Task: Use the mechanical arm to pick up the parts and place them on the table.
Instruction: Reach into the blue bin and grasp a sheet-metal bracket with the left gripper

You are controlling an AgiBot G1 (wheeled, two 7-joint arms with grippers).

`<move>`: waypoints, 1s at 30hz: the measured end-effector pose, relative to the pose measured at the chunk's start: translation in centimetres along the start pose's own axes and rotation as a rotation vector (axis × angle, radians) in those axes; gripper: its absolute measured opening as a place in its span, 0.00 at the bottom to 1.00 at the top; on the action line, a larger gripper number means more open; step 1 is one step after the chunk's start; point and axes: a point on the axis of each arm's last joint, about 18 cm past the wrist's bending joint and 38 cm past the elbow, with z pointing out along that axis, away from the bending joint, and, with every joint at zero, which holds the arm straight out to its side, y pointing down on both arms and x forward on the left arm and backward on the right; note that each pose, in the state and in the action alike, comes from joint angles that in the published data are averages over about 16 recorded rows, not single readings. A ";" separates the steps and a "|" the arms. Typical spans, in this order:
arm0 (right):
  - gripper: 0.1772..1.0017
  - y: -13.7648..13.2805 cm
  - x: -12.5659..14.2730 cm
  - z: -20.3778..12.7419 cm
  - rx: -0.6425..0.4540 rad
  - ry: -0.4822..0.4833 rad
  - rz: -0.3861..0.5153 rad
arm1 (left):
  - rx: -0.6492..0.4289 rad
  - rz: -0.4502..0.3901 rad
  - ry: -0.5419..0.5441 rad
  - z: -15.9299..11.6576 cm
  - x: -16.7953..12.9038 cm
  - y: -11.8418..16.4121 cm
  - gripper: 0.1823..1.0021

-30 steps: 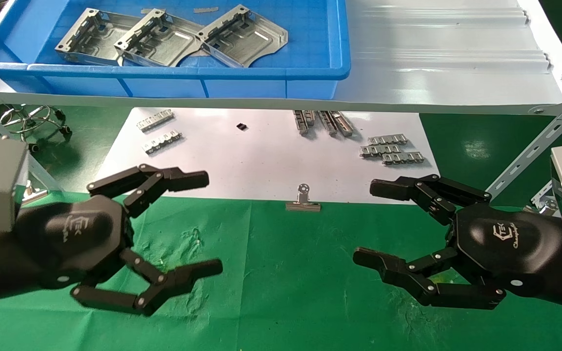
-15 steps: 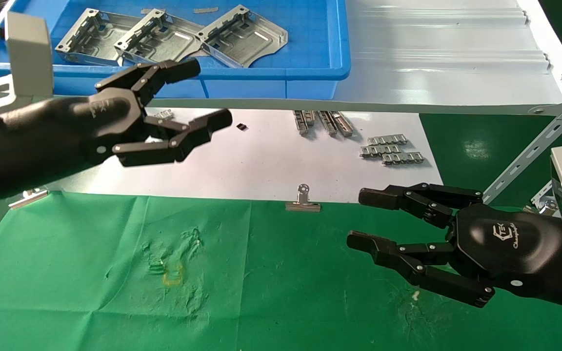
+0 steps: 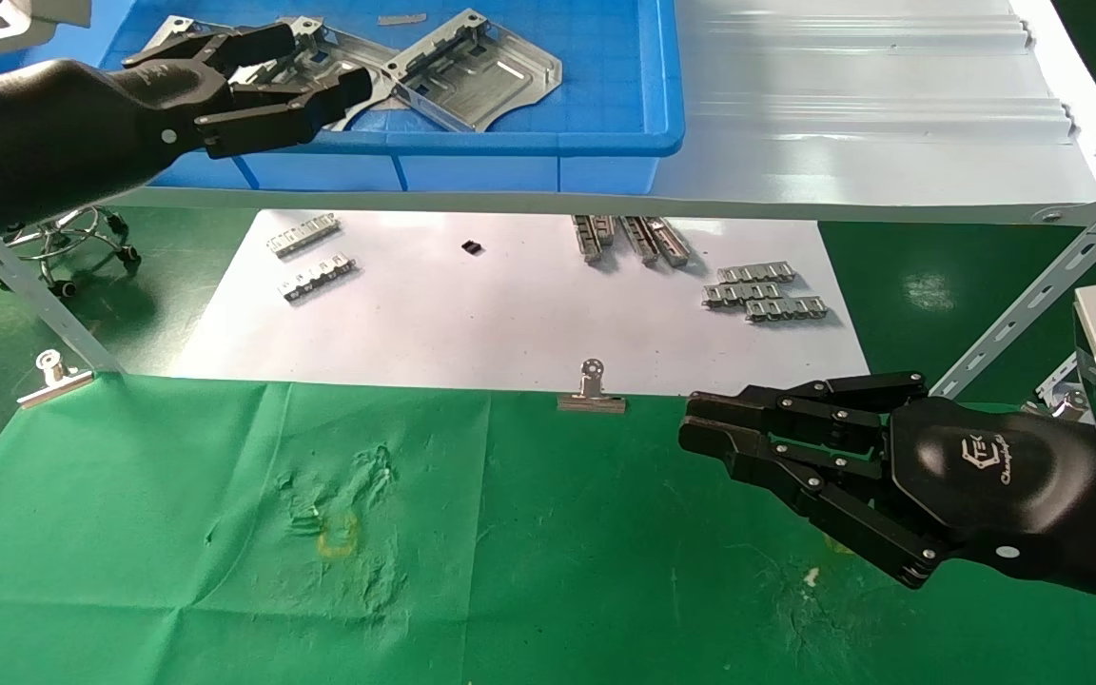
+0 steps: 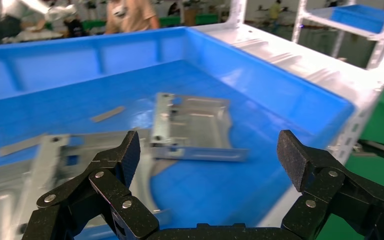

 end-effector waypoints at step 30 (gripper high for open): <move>0.02 0.0 0.0 0.0 0.000 0.000 0.000 | -0.192 -0.061 -0.328 -3.1 -9.0 -3.5 1.00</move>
